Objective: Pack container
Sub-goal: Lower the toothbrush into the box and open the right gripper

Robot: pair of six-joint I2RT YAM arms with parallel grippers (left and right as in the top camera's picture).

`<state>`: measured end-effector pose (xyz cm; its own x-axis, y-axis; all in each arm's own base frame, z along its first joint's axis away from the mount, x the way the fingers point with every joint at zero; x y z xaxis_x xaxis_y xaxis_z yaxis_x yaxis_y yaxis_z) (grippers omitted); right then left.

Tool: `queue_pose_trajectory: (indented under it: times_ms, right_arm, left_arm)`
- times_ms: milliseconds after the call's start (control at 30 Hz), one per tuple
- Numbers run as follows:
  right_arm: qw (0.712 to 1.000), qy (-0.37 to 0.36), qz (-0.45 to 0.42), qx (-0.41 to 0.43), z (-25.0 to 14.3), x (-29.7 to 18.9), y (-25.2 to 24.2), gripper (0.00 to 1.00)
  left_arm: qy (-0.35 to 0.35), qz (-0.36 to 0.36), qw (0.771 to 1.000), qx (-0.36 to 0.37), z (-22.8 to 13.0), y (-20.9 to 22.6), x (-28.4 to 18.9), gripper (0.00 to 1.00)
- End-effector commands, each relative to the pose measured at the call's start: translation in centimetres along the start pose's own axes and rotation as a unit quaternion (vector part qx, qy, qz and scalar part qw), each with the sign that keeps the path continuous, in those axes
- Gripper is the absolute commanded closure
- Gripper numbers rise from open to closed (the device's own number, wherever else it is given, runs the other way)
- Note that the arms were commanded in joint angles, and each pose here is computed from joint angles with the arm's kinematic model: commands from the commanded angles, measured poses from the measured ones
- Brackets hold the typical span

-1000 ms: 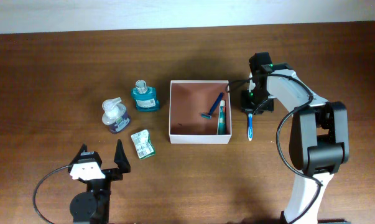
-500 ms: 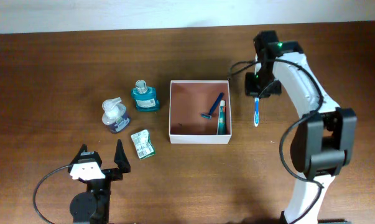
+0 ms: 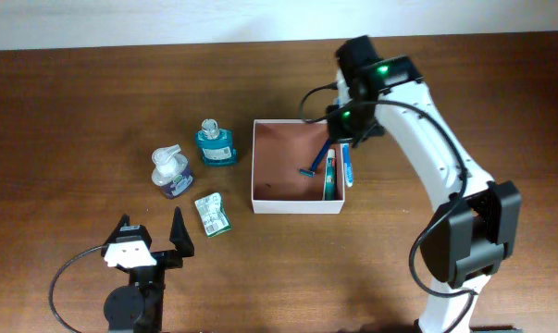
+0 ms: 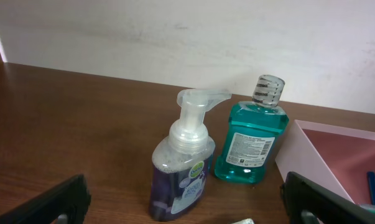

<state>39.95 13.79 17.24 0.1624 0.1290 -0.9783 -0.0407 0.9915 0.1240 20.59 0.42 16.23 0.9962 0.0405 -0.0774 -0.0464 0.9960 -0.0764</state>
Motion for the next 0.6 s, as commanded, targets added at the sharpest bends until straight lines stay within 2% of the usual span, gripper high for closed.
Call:
queue_pose_trajectory:
  times_ms: [0,333,567]
  right_arm:
    - [1.000,-0.010,0.014,-0.019,-0.2,-0.8,1.9,0.96]
    - [0.998,-0.042,0.020,-0.046,0.4,-0.5,4.2,0.96]
    - [0.998,-0.033,0.017,-0.045,0.5,0.5,4.1,0.96]
  left_arm:
    - [0.000,-0.002,1.000,0.005,-0.2,0.0,0.0,0.01]
    - [0.000,-0.001,1.000,0.005,-0.2,0.0,0.0,0.00]
    - [0.000,-0.002,1.000,0.005,-0.2,0.0,0.0,0.01]
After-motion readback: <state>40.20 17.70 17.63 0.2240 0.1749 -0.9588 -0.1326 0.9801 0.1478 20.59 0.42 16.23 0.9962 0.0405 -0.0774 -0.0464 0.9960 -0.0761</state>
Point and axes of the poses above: each gripper's point midway between its finger pads, its own x axis out along the fingers, its own y axis along the line the jaws close on, z = x × y, the point moved 4 cm from there along -x, back along the fingers, and after that the axes turned 4 degrees about x, right-handed, at the moved point
